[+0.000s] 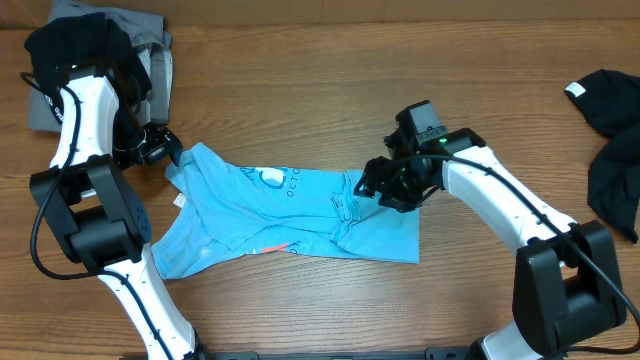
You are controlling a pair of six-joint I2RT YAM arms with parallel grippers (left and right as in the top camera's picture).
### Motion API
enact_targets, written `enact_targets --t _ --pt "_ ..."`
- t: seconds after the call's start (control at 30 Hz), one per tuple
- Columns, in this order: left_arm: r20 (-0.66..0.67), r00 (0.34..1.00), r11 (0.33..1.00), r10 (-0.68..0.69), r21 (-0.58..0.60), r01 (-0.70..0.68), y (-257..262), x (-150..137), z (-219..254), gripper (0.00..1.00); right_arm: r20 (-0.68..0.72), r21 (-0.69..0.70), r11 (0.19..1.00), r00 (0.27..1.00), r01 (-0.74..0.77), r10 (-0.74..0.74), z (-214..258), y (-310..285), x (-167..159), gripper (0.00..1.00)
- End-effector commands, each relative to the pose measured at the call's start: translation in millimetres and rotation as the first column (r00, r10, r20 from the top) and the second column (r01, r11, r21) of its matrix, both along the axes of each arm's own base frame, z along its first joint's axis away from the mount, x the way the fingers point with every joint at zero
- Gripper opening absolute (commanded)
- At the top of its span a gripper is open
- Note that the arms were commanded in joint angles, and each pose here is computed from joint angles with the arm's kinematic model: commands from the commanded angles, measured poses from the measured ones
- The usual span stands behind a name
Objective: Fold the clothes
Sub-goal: 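Release the fabric and lift the right gripper away to the right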
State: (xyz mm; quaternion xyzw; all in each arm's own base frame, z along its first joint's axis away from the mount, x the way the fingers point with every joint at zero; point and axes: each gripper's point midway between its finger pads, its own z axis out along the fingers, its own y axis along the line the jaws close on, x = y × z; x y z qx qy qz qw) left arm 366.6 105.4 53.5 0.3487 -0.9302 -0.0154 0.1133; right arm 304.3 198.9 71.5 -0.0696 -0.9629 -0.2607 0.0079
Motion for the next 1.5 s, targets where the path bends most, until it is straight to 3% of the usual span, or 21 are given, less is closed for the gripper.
enact_targets --t 0.0,0.2,0.67,1.1,1.33,1.47 --pt "0.020 1.000 1.000 -0.009 0.000 0.009 -2.3 6.4 1.4 1.00 -0.021 -0.011 1.000 1.000 -0.005 0.005 -11.3 10.7 -9.3 0.60" --pt "0.020 1.000 1.000 -0.009 0.001 0.009 -2.1 6.5 1.4 1.00 -0.059 -0.056 0.998 0.998 0.001 -0.004 -39.3 18.4 -16.2 0.59" --pt "0.021 1.000 1.000 -0.009 0.000 0.009 -2.2 6.6 1.4 1.00 -0.037 -0.096 0.995 0.999 0.003 -0.006 -48.4 17.3 -11.8 0.59" --pt "0.020 1.000 1.000 -0.009 0.001 0.009 -2.1 6.4 1.4 1.00 -0.004 0.038 0.998 0.999 -0.048 0.048 -41.3 74.2 -18.2 0.59" --pt "0.020 1.000 1.000 -0.009 0.001 0.009 -2.2 6.4 1.4 1.00 0.026 0.305 0.941 0.989 -0.147 0.146 -4.8 116.6 -20.3 0.57" --pt "0.021 1.000 1.000 -0.009 0.001 0.009 -1.9 6.7 1.3 1.00 0.071 0.318 0.934 0.986 -0.166 0.151 16.5 109.8 -6.7 0.56"
